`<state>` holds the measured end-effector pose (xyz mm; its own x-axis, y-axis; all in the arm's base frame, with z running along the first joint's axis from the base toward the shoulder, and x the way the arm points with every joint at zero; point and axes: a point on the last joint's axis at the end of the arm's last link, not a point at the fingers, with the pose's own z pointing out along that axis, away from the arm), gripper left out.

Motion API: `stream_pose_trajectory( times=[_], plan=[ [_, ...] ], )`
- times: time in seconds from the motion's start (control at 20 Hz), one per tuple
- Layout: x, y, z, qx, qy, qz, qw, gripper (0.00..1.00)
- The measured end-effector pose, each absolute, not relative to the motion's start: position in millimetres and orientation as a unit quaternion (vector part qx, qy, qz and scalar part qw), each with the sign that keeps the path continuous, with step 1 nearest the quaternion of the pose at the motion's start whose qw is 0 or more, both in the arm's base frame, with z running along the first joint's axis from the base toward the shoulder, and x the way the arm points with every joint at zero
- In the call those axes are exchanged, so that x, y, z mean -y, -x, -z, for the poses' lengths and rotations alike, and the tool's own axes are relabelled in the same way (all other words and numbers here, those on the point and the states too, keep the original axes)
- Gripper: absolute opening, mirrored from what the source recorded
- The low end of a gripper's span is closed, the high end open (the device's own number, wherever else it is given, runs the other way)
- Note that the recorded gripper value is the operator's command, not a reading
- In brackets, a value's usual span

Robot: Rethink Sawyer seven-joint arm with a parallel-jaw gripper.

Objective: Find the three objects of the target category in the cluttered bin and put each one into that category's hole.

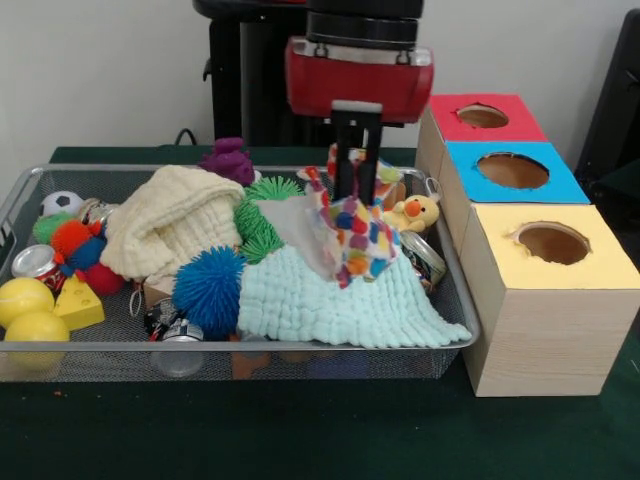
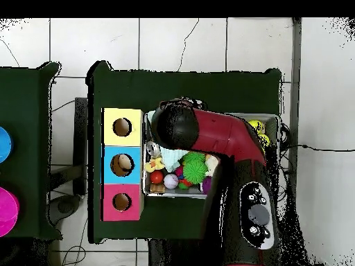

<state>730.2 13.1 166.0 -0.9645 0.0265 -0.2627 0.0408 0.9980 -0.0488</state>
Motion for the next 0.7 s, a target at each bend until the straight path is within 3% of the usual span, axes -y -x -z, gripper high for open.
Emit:
stream_pose_trajectory(
  times=[0.7],
  plan=[
    [-107.9, -720.1, -171.4, -0.995, 0.018, -0.004, 0.103, 0.0]
  ],
)
